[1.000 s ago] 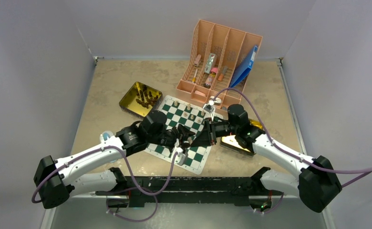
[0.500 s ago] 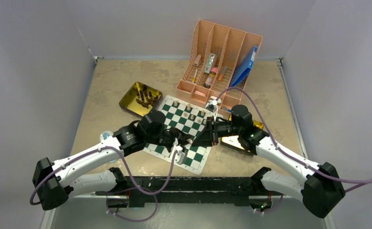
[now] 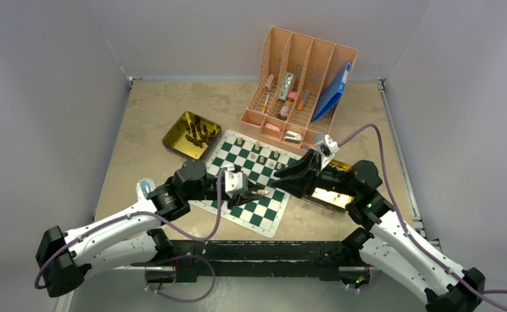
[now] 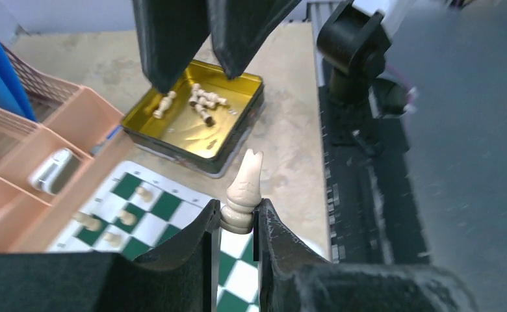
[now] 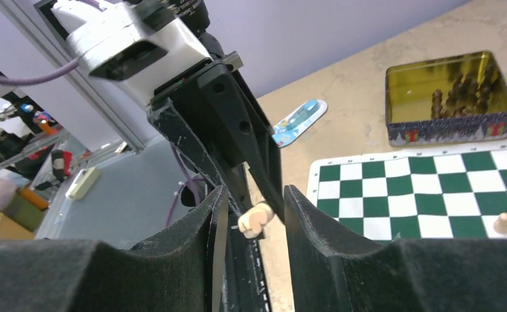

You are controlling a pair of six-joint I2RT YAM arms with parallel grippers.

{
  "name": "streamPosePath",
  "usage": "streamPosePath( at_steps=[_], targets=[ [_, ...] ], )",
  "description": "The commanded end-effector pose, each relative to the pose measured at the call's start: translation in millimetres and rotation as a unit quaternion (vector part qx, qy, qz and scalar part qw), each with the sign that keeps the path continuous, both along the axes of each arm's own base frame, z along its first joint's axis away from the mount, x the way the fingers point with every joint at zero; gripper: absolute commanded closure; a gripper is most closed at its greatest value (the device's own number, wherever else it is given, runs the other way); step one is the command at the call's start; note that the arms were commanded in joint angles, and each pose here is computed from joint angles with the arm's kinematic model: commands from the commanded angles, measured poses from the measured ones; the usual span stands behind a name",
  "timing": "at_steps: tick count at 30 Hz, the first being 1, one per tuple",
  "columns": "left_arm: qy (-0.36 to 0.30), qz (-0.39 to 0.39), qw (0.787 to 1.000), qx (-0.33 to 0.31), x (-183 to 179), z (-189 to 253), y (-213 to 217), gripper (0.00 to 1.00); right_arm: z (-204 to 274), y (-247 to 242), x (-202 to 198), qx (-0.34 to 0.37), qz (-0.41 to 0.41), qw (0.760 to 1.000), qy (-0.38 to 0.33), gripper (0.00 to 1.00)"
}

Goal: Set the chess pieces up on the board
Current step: Pick up the chess piece from the storage box.

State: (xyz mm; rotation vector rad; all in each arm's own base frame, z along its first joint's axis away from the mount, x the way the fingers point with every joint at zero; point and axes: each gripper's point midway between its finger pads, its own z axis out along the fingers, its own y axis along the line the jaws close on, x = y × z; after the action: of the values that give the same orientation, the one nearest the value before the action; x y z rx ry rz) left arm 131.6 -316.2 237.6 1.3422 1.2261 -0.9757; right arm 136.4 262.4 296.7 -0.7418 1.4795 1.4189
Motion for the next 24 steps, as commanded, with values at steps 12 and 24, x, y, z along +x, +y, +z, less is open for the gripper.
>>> streamPosePath(
  at_steps=[12, 24],
  targets=[
    [0.251, 0.027, 0.964, -0.082, -21, 54, -5, 1.0, 11, 1, -16, 0.022, 0.046, 0.996, -0.068, 0.57],
    [0.289, 0.055, 0.954, -0.059, -16, 49, -6, 1.0, -4, 8, -21, 0.008, 0.086, 0.996, -0.024, 0.69]
  ],
)
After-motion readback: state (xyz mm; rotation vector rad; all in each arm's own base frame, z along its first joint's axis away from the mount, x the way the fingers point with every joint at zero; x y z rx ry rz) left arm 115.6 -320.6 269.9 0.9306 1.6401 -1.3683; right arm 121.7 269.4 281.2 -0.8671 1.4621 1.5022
